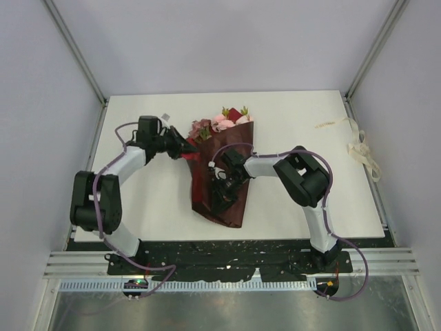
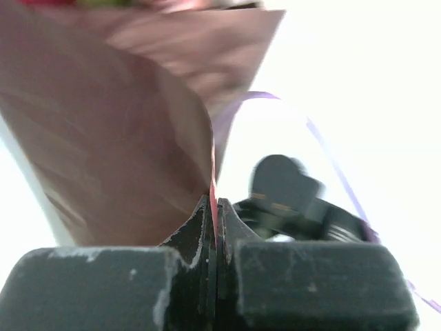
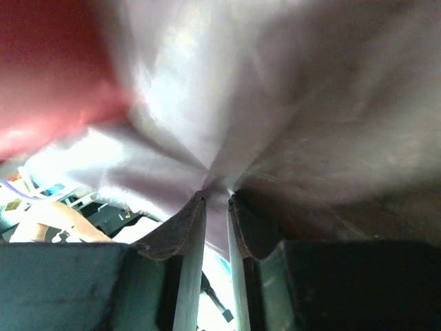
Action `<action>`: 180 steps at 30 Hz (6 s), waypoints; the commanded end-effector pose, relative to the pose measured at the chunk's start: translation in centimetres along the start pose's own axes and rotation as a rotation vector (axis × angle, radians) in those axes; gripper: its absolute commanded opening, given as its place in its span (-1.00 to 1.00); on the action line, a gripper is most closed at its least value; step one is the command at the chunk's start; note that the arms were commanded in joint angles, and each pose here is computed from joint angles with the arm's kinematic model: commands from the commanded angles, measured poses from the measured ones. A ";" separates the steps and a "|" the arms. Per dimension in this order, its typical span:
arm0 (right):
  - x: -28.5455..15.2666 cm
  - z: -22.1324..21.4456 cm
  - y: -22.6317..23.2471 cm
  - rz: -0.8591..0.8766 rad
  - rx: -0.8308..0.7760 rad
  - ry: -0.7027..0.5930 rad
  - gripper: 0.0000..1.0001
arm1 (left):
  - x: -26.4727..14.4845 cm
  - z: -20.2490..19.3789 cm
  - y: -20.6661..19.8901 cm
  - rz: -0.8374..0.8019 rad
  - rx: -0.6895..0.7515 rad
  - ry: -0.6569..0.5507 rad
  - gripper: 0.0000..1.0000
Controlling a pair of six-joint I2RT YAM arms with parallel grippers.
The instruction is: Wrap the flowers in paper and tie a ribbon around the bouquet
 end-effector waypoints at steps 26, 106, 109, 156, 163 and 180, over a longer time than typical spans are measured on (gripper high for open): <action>-2.0 -0.4 -2.8 -0.301 -0.242 -0.033 -0.35 | -5.6 -4.2 1.8 -0.130 0.032 0.004 0.90; -4.5 6.4 -5.3 -0.153 -0.091 -0.310 -0.29 | 2.3 -12.7 -7.6 -0.313 0.396 0.229 -1.00; -4.8 6.5 -5.1 -0.138 -0.097 -0.311 -0.29 | 4.0 -14.0 -8.1 -0.338 0.406 0.275 -1.00; -18.6 4.9 -13.5 -0.244 0.188 -0.608 -0.51 | 10.8 -13.8 -6.6 -0.244 0.538 0.334 -1.00; -18.3 4.6 -13.0 -0.212 0.185 -0.609 -0.63 | 13.3 -14.3 -5.8 -0.219 0.558 0.357 -0.97; -26.5 2.7 -11.1 -0.191 0.125 -0.797 0.65 | 13.7 -13.7 -4.2 -0.264 0.525 0.392 0.57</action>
Point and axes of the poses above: each gripper's point midway between its finger pads, its own x axis out along the fingers, its own y axis along the line the jaws close on, z = x × y, the point moved 3 cm from there along -x, back along the fingers, and after that the axes turned 15 degrees about -x, right-handed, at the moved point
